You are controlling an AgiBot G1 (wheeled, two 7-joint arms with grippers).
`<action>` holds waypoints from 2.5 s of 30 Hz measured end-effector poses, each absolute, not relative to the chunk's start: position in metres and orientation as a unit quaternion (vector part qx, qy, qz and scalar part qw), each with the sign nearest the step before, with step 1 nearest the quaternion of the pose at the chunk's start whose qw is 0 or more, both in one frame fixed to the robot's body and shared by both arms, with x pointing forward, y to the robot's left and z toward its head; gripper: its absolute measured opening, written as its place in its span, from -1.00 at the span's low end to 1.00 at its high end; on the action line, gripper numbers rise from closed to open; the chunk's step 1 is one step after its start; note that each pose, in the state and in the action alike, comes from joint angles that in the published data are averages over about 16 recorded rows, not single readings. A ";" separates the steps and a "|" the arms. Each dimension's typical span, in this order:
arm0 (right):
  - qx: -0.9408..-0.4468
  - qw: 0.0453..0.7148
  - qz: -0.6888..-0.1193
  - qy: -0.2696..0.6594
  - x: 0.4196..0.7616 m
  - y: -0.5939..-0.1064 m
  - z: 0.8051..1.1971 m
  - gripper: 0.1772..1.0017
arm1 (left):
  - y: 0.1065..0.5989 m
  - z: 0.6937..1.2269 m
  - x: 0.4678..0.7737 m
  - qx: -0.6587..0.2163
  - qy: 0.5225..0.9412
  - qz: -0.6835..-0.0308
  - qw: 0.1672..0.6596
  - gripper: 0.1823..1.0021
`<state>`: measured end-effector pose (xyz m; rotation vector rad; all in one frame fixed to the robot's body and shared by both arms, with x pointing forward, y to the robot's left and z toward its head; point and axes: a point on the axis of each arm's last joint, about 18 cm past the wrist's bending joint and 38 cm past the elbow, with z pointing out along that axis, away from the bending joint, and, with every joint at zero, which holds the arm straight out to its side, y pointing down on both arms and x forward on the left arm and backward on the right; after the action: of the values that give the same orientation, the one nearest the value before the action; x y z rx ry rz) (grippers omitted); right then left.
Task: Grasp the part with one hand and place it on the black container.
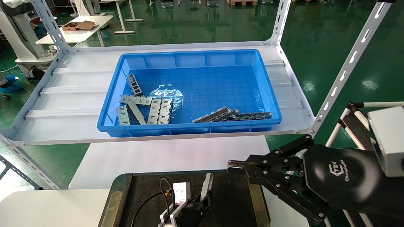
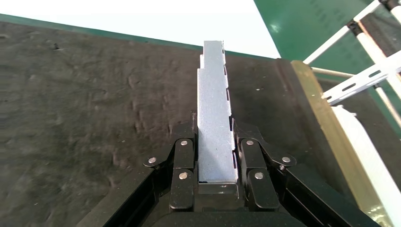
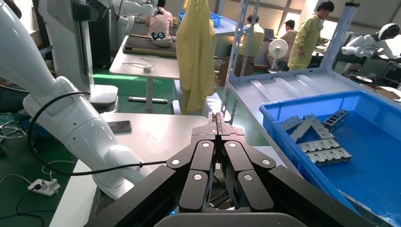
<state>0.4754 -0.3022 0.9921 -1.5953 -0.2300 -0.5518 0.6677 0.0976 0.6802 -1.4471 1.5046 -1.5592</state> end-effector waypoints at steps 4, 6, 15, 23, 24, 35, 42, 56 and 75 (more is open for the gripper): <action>-0.705 0.659 -0.244 -0.102 0.475 -0.302 0.992 -0.97 | 0.097 0.678 0.667 -0.541 0.555 -0.572 0.270 -0.72; -0.705 0.659 -0.244 -0.102 0.475 -0.302 0.992 -0.97 | 0.097 0.678 0.666 -0.544 0.553 -0.569 0.272 -0.72; -0.705 0.659 -0.244 -0.102 0.475 -0.302 0.992 -0.97 | 0.096 0.674 0.665 -0.559 0.547 -0.559 0.275 -0.72; -0.705 0.659 -0.244 -0.102 0.475 -0.302 0.992 -0.95 | 0.095 0.673 0.665 -0.568 0.544 -0.555 0.272 -0.71; -0.705 0.659 -0.244 -0.102 0.475 -0.302 0.992 -0.95 | 0.095 0.673 0.665 -0.568 0.543 -0.555 0.272 -0.71; -0.705 0.659 -0.244 -0.102 0.475 -0.302 0.992 -0.75 | 0.093 0.673 0.665 -0.573 0.542 -0.553 0.268 -0.59; -0.705 0.659 -0.244 -0.102 0.475 -0.302 0.992 -0.51 | 0.092 0.674 0.666 -0.572 0.542 -0.554 0.269 -0.38; -0.705 0.659 -0.244 -0.102 0.475 -0.302 0.992 0.26 | 0.093 0.699 0.670 -0.534 0.553 -0.574 0.283 0.28; -0.705 0.659 -0.244 -0.102 0.475 -0.302 0.992 0.94 | 0.140 0.751 0.658 -0.406 0.633 -0.605 0.261 0.94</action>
<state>0.4754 -0.3022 0.9921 -1.5953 -0.2300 -0.5518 0.6577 0.1402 0.7509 -1.0987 1.7130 -1.6387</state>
